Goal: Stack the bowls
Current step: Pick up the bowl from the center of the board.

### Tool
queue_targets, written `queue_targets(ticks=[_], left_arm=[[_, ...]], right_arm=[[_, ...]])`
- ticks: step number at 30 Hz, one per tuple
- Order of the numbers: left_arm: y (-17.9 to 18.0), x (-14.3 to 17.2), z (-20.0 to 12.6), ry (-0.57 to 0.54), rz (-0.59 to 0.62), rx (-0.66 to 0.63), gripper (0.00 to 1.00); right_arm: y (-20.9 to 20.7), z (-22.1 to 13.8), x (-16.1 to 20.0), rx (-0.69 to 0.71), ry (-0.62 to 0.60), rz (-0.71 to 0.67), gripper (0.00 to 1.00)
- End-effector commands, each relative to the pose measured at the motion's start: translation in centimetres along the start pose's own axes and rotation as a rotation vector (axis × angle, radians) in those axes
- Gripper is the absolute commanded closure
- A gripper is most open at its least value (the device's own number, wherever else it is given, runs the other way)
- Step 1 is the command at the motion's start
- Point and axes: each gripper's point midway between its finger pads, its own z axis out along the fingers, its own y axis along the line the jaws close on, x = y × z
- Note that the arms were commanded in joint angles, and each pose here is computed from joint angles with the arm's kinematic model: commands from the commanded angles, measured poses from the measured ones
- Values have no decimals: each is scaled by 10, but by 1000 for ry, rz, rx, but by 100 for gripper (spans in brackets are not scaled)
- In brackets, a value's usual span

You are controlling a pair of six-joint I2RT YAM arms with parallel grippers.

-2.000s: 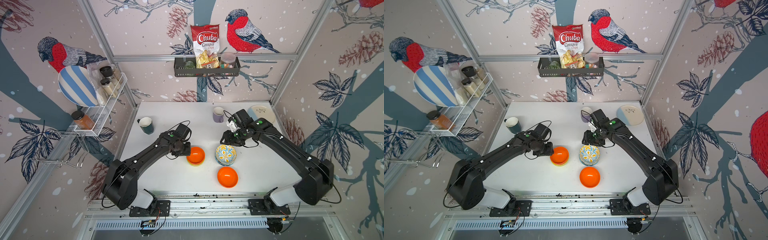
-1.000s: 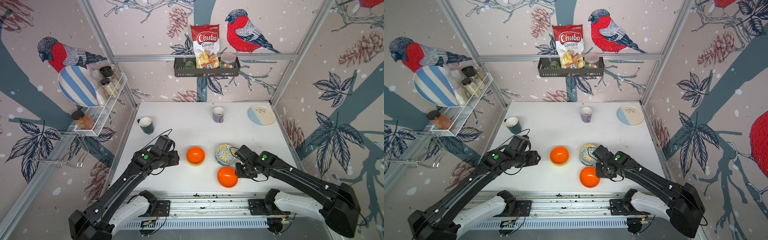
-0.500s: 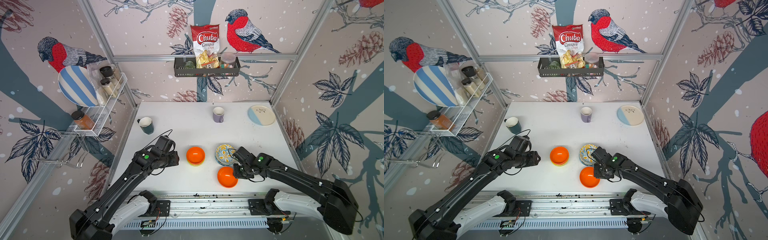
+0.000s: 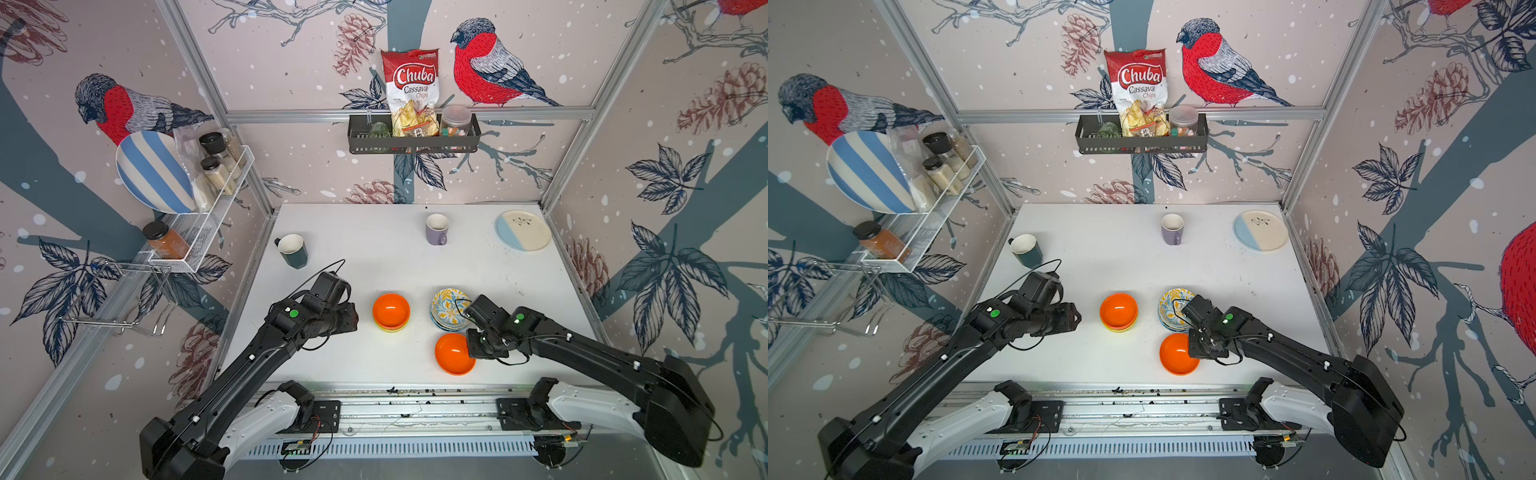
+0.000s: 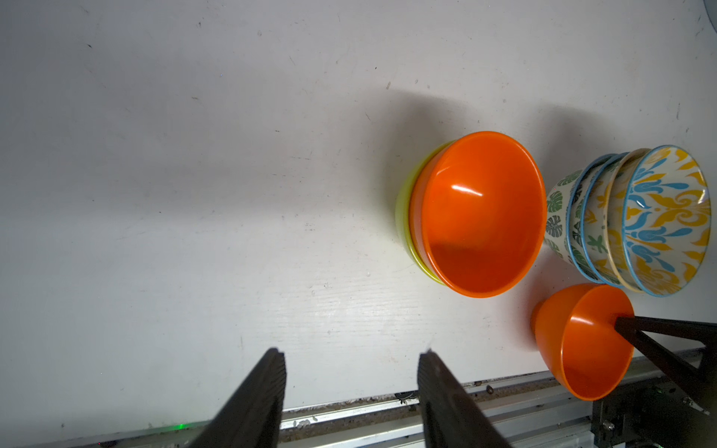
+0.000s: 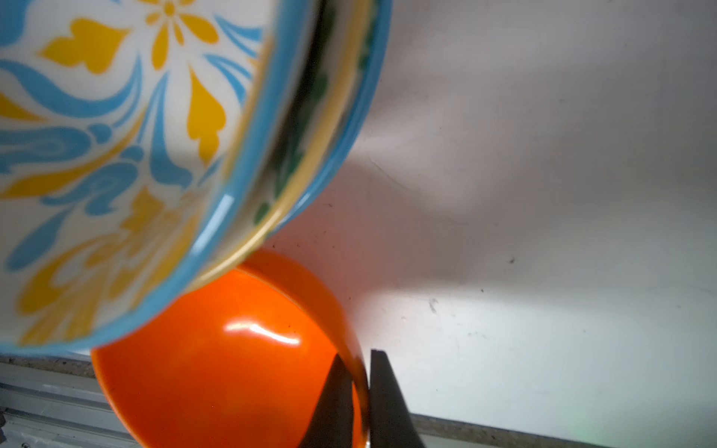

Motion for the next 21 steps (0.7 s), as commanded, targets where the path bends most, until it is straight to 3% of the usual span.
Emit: queue_targets(ticks=[1,3,11,21], left_arm=[[1,-2,0,-7,-1,-2,43],[1,-2,0,-6,-1,-1,43],[-1,-3,-5,-17,-9,9,43],[-24,-25,-39,-36,33,68,43]], right_arm=[[-2,-2,0,12,-1,-6,95],[-1,-6,1,13,2,-13,100],[18,-38,5,-53,24,-72,100],[51,-96,-33,-124,-51,-141,100]])
